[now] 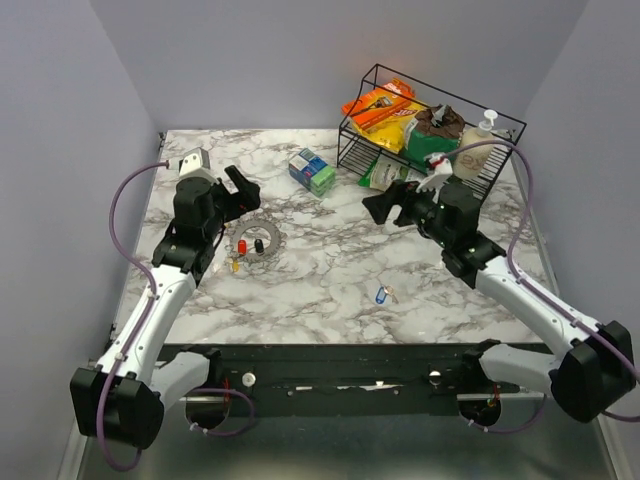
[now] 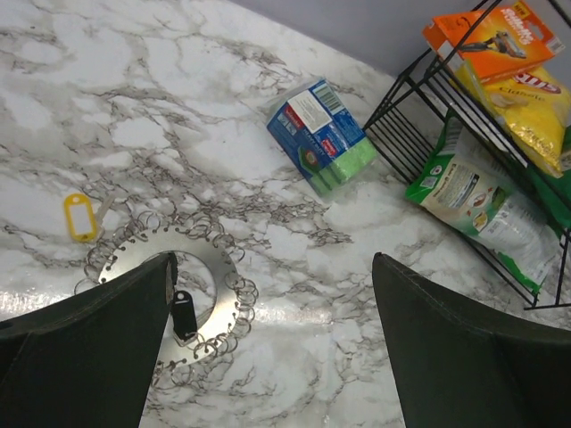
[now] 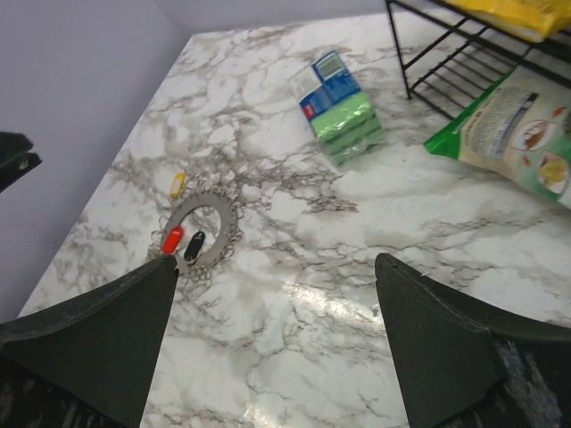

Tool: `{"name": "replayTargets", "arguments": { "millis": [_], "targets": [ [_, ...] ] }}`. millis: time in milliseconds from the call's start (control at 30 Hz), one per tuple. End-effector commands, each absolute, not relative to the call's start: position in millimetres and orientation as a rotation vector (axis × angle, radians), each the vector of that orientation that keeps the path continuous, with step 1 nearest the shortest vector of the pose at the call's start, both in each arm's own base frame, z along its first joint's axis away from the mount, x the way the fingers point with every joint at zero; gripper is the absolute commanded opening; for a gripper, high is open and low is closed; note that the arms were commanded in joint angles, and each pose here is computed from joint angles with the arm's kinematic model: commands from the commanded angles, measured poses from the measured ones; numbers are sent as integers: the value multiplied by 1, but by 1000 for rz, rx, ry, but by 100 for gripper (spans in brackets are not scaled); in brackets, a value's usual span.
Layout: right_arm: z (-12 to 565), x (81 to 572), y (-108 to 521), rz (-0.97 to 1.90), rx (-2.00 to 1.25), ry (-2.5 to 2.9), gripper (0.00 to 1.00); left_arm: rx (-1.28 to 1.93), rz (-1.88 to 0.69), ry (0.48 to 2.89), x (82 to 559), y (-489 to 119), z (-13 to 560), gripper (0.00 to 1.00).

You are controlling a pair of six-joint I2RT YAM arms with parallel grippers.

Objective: Put the keys on the keyring

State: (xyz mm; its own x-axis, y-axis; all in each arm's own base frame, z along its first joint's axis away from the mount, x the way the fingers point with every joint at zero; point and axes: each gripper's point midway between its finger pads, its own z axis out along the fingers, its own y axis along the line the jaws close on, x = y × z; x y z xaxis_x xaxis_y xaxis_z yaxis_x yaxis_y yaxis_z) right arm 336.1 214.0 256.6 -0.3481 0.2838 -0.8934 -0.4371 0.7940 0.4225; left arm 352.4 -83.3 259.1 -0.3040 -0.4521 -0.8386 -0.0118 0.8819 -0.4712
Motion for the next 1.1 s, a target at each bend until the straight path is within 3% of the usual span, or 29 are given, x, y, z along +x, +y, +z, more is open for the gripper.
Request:
{"name": "replayTargets", "arguments": {
  "millis": [0,333,567,800,1067],
  "targets": [
    [251,337,247,745,-220,1833,100,-345,-443,1905,354,-85,256,99],
    [177,335,323,818,-371,2074,100,-276,-383,2054,349,-84,256,99],
    [162,338,347,875,-401,2133,100,-182,-326,2093,347,-80,271,99],
    [157,335,371,921,-444,2157,100,-194,-309,2143,345,-66,237,99],
    [134,320,407,990,-494,2222,100,-197,-283,2096,337,-54,244,99]
  ]
}}
